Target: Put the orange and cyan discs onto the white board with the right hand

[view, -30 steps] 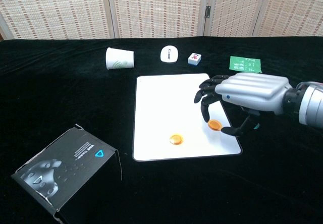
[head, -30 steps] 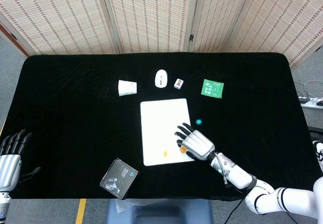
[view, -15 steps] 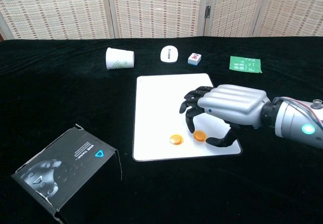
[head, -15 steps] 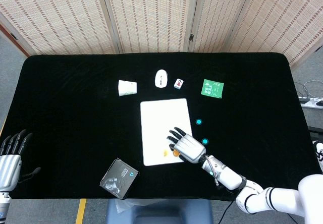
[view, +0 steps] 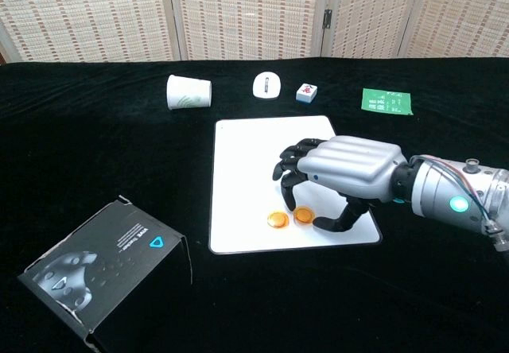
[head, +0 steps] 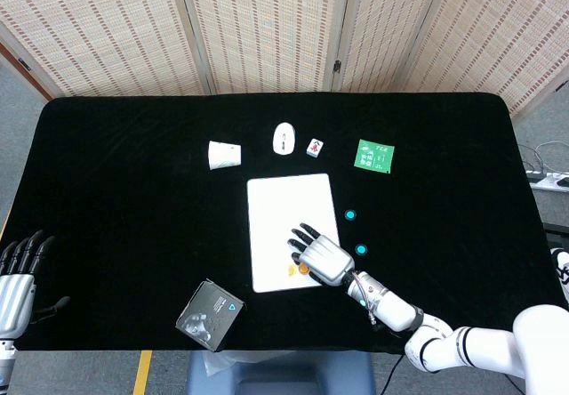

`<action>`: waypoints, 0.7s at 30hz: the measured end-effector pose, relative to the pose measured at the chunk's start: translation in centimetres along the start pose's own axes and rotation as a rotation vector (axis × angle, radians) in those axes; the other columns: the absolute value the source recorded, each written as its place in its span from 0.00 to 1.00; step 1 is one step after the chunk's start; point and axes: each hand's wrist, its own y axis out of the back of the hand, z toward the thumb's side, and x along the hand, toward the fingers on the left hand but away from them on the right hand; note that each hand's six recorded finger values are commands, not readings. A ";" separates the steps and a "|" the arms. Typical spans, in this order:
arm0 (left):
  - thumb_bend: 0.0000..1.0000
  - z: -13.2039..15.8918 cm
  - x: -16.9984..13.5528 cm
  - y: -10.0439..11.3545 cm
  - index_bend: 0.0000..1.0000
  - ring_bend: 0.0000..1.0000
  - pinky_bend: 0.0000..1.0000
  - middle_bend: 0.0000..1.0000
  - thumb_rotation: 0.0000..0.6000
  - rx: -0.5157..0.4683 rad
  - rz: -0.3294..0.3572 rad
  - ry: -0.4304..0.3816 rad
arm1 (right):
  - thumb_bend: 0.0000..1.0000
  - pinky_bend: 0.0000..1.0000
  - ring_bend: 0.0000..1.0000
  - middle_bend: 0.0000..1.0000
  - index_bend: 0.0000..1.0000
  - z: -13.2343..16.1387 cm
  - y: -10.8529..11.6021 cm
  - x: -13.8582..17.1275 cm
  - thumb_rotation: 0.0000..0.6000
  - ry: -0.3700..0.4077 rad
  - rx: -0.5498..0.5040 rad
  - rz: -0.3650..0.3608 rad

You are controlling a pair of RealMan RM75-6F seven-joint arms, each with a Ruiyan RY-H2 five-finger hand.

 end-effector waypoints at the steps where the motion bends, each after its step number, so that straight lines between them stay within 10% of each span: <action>1: 0.16 0.0 0.0 0.0 0.07 0.02 0.00 0.00 1.00 -0.001 0.000 0.000 | 0.44 0.00 0.02 0.17 0.32 0.0 0.0 0.0 1.00 0.002 -0.001 -0.001; 10: 0.16 0.0 0.0 -0.1 0.05 0.02 0.00 0.00 1.00 -0.001 0.000 -0.003 | 0.44 0.00 0.02 0.17 0.24 -1.2 1.5 1.2 1.00 -0.038 -0.018 -0.067; 21: 0.16 0.8 0.3 -0.2 0.06 0.02 0.00 0.00 1.00 -0.005 -0.002 -0.027 | 0.44 0.00 0.03 0.17 0.35 -9.4 0.6 7.2 1.00 -0.307 -0.071 -0.067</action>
